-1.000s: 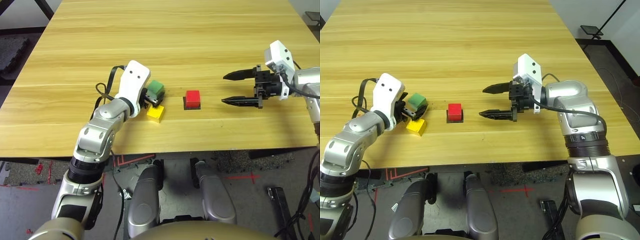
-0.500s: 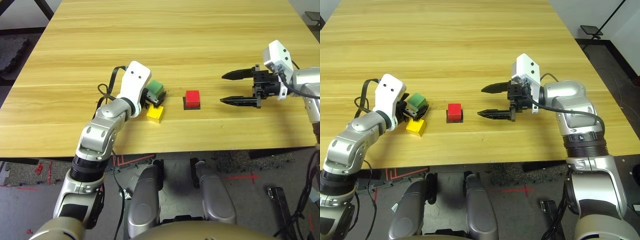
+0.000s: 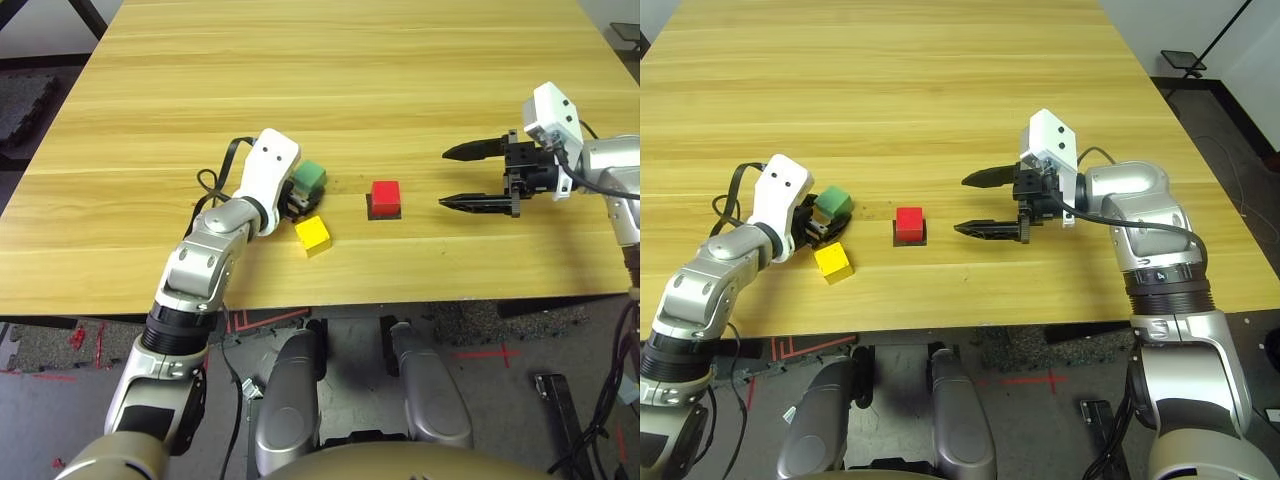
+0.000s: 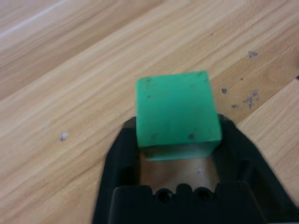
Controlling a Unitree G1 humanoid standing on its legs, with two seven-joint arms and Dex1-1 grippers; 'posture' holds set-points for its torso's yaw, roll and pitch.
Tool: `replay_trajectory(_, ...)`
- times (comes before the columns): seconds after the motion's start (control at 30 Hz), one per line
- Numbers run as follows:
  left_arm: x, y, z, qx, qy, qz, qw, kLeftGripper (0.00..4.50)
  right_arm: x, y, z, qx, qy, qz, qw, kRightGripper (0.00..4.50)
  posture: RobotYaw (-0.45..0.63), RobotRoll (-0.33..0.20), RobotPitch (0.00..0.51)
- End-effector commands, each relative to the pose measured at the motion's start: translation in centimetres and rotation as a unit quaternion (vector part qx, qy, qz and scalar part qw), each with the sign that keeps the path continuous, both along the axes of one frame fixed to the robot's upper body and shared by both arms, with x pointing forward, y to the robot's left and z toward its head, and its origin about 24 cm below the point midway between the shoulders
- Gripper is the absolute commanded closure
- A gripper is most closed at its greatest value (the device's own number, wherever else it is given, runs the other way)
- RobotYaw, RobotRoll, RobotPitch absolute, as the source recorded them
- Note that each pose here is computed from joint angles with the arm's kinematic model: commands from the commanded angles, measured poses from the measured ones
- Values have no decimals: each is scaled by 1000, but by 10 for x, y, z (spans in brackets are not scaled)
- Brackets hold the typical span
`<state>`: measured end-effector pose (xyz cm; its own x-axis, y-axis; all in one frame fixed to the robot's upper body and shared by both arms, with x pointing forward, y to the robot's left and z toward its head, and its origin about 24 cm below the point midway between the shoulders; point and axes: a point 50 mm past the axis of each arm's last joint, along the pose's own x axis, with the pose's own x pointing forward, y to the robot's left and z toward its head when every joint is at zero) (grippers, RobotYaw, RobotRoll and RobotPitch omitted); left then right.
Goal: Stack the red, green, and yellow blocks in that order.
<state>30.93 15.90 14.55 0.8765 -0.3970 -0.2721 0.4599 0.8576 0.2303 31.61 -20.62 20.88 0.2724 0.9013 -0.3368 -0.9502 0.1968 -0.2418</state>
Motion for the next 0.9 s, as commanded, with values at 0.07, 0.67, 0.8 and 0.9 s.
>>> replay_trajectory(0.07,1,-3,-2,-10,1,-6,1000,2413,0,1,-1,-5,-4,4,1000,0,348,90,265)
replay_trajectory(0.67,5,-19,72,2,-70,-193,979,2413,1,-3,-1,-10,-3,-2,1000,0,352,102,262)
replay_trajectory(0.8,-5,-38,84,10,-67,-280,958,2413,0,-7,0,-14,-3,-6,1000,0,353,105,262)
replay_trajectory(0.9,-11,-50,84,17,-55,-339,939,2413,-3,-11,2,-19,0,-5,1000,0,350,105,262)
